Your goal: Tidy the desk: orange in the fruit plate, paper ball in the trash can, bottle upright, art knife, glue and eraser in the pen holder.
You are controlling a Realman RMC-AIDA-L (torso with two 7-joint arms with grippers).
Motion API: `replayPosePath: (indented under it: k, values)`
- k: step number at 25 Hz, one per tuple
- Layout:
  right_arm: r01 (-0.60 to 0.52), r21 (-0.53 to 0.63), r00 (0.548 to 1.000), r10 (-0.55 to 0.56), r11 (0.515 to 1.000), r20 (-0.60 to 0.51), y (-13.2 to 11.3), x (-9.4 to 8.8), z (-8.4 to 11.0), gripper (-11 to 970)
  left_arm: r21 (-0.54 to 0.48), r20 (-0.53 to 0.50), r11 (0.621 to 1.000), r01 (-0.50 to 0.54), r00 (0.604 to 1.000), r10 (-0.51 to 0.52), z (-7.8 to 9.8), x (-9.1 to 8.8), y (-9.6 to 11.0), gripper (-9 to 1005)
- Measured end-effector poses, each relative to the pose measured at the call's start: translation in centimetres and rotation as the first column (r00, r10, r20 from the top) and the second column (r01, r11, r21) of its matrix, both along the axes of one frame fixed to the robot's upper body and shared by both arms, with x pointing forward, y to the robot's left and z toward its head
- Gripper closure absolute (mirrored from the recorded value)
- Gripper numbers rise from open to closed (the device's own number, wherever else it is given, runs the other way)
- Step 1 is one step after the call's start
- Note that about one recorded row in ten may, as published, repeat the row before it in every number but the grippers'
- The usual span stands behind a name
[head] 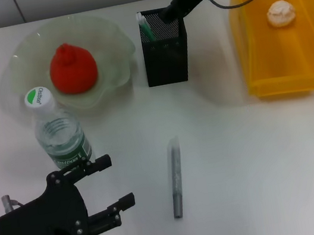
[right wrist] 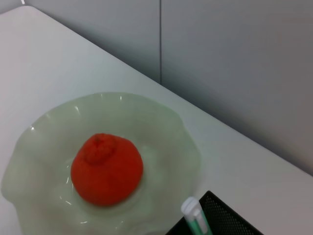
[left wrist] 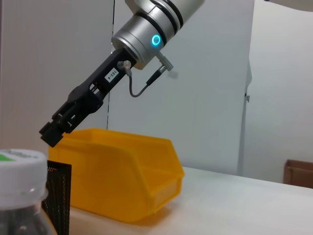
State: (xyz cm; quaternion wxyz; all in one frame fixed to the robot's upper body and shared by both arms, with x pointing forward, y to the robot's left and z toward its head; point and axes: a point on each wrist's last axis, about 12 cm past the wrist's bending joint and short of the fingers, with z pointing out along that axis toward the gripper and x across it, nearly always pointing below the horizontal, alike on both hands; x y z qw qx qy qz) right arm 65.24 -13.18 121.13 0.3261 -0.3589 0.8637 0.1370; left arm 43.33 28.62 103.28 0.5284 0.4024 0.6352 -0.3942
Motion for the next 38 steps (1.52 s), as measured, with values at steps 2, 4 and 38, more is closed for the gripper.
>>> replayPosePath:
  k: [2, 4, 38]
  values:
    - [0.004, 0.002, 1.000, -0.004, 1.000, -0.012, -0.1, -0.2, 0.0, 653, 0.001, -0.001, 1.000, -0.002, 1.000, 0.002, 0.0, -0.1, 0.1, 211]
    - [0.005, 0.006, 0.999, -0.005, 1.000, -0.044, -0.2, -0.7, 0.2, 586, 0.002, -0.003, 1.000, -0.006, 1.000, 0.006, -0.1, -0.2, 0.3, 211]
    - [-0.142, -0.138, 0.938, 0.089, 0.980, -0.336, 6.0, -9.0, -8.3, 268, 0.002, -0.003, 1.000, -0.004, 1.000, 0.004, 0.0, -0.3, 0.3, 212]
